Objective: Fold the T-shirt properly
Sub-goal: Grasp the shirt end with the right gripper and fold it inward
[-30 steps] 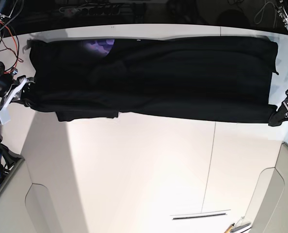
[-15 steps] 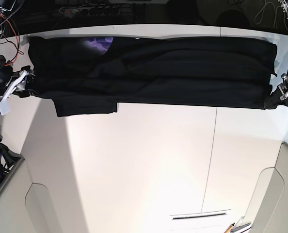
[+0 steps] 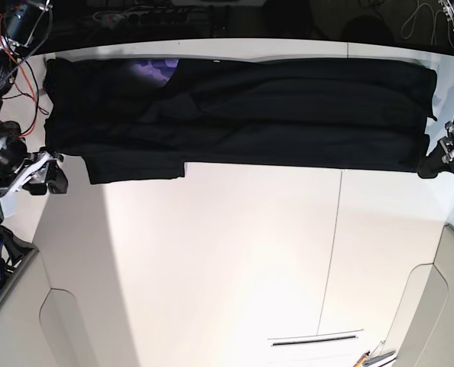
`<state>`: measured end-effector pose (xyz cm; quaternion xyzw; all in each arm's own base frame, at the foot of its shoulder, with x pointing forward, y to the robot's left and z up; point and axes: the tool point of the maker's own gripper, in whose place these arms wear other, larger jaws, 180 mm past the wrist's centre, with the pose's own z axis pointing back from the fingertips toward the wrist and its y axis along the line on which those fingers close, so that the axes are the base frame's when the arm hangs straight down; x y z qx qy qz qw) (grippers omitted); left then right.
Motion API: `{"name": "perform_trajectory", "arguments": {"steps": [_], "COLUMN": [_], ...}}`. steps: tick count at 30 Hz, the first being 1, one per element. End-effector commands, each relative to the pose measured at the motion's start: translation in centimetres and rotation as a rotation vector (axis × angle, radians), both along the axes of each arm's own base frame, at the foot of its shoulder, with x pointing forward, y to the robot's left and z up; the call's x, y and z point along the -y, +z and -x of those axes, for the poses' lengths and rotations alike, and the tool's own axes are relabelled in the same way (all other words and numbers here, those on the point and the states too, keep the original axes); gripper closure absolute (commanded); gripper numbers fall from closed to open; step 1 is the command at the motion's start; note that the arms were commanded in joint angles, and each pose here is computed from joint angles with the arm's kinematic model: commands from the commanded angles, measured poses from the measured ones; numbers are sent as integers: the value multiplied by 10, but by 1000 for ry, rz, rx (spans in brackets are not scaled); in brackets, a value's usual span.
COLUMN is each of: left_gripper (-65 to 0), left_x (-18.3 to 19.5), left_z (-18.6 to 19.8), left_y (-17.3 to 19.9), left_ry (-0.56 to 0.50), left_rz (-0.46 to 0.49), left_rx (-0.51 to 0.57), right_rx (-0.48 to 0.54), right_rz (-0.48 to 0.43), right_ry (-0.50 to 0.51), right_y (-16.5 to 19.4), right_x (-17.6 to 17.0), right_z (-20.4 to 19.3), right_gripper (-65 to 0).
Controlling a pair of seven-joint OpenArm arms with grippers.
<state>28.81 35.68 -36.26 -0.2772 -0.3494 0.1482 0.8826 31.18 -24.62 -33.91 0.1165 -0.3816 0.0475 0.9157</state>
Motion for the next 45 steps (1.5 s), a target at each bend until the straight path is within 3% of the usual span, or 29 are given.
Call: {"name": "perform_trajectory", "arguments": {"steps": [1,7,11,13,15,20,23,30,35,45], "left_gripper": [-256,-256,-256,-256,-256,-256,-256,-256,-256,-256], "left_x": [-9,-9,-9,-9,-10,-10,-10,-10,-10,-9], "left_z": [-11,-11,-11,-11,-11,-11,-11,-11,-11,-11], "left_y": [21,21,21,21,21,21,21,21,21,22], "left_ry": [1,1,1,1,2,3,3,3,3,4], "left_rz": [-24,-24,-24,-24,-24,-24,-24,-24,-24,-22], "left_rx": [62,63,63,63,64,65,65,65,66,68], "right_rx": [35,-144,-207,-209,-213,-127,-67,48,27,-86], "right_rz": [-5,-105,-126,-120,-118,-171,-148,-176,-184,-159], "right_ry": [-5,30,81,104,119,171,240,350,369,390], "right_y": [6,-56,-74,-72,-67,-27,-3,28,26,5], "right_x": [3,-22,-41,-47,-49,-64,-81,-143,-160,-157], "right_z": [-13,-18,-18,-21,-25,-45,-41,12,51,80], "right_gripper": [-297,-297,-293,-208,0,0,0,0,0,0]}}
